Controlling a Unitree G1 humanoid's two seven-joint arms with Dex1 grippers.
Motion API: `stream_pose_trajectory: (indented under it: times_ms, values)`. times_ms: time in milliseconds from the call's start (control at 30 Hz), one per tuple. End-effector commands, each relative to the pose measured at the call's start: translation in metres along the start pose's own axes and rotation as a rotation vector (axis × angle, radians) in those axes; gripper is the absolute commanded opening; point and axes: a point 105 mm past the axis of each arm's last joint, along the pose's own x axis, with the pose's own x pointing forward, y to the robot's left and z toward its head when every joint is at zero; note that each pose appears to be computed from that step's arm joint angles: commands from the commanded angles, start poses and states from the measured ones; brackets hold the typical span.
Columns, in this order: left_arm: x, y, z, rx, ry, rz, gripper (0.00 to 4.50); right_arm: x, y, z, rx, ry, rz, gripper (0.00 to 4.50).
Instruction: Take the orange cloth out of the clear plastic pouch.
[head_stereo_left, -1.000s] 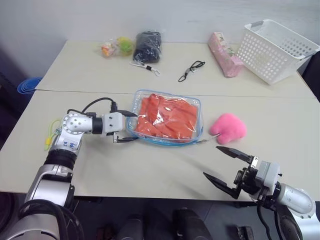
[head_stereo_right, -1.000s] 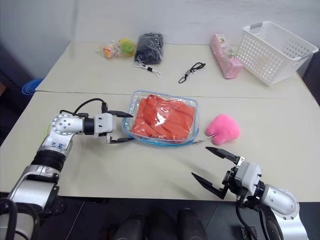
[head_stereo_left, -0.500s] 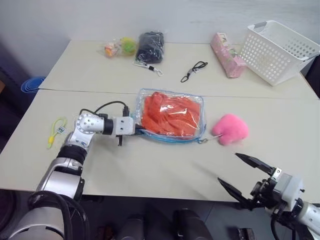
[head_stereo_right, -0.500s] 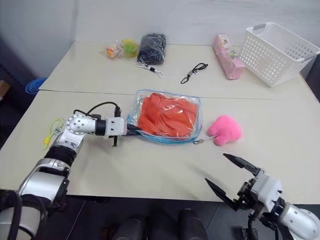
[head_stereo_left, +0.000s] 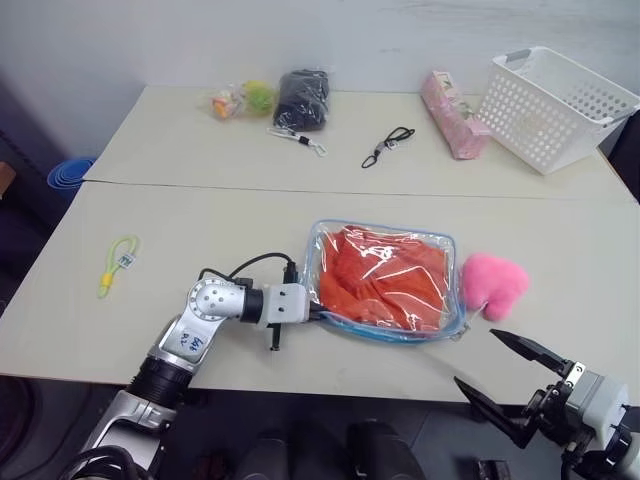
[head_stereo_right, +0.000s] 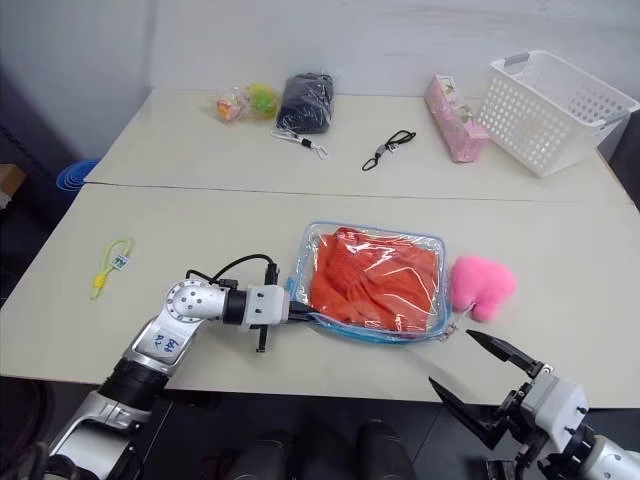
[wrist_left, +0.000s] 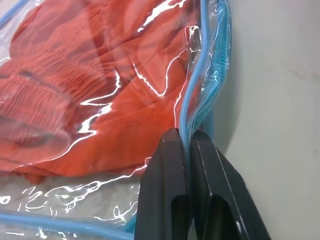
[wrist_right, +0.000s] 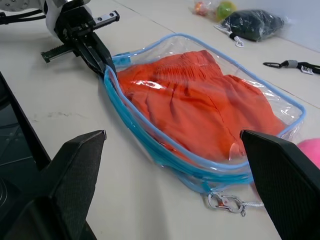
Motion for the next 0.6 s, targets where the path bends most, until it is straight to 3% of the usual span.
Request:
stream_pose_trajectory:
  times_ms: [33,300,433,600]
  values:
    - [0.006,0.001,0.009,-0.05,0.016,0.053,0.04,-0.005,-0.01,0.005,-0.027,-0.014,-0.035,4.5]
    - [0.016,0.0,0.016,-0.142,0.02,0.093,0.04,-0.005,-0.021,0.006,-0.056,-0.025,-0.083,4.5]
    - [0.013,0.006,0.029,-0.25,-0.061,0.106,0.98,-0.006,-0.042,0.006,0.013,-0.002,-0.167,4.5]
    - [0.002,0.011,0.036,-0.276,-0.122,0.083,2.54,-0.01,-0.081,0.0,0.107,0.04,-0.276,4.5]
